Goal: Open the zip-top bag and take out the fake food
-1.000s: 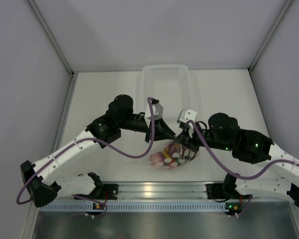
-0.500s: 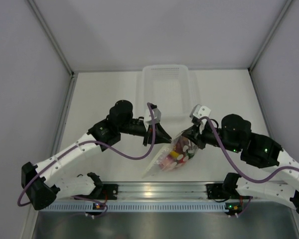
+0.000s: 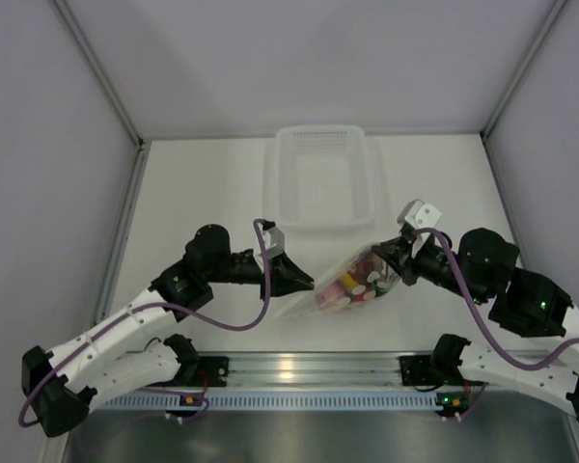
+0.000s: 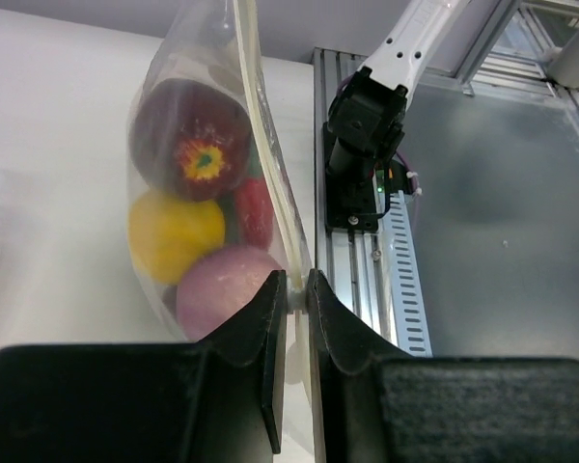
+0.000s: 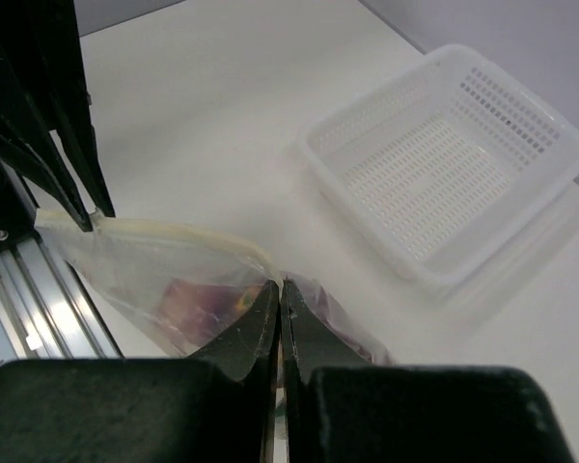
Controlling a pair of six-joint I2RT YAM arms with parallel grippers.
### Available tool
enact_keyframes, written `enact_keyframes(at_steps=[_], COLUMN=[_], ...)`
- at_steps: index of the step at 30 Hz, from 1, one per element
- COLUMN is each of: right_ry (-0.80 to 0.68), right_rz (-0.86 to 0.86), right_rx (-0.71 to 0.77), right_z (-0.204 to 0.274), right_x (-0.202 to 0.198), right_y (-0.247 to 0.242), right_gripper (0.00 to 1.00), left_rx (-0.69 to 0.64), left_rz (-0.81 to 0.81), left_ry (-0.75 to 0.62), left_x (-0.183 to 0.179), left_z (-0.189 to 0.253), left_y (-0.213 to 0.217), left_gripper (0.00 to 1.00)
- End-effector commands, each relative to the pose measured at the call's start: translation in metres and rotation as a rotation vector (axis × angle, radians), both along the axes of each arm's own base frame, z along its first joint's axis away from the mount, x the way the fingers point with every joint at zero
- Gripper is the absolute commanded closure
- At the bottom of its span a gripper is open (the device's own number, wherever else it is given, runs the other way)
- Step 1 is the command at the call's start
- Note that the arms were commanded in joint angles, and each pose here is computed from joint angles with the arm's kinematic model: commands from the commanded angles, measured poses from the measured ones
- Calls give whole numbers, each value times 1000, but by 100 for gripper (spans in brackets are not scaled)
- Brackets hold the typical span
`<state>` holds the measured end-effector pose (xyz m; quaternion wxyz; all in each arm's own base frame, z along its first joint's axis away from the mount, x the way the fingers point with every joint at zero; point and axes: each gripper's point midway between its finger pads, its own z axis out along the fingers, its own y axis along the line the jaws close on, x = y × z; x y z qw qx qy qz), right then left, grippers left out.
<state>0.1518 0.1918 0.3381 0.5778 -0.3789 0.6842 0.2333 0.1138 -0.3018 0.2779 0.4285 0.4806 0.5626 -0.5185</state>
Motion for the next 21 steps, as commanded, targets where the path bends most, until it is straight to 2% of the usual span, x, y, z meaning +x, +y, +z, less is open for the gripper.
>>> enact_keyframes(at_steps=[1, 14, 21], right_ry=[-88, -106, -114], right_rz=[-120, -214, -217], right_rx=[90, 126, 147], right_z=[44, 64, 70], right_x=[8, 4, -1], right_y=[-28, -60, -68], right_gripper=[100, 100, 100], left_rx=[-66, -68, -68], left_rz=[-4, 79, 70], left_ry=[20, 80, 98], left_x=[-9, -17, -24], left_z=[7, -17, -26], left_y=[4, 18, 20], left_gripper=[100, 100, 100])
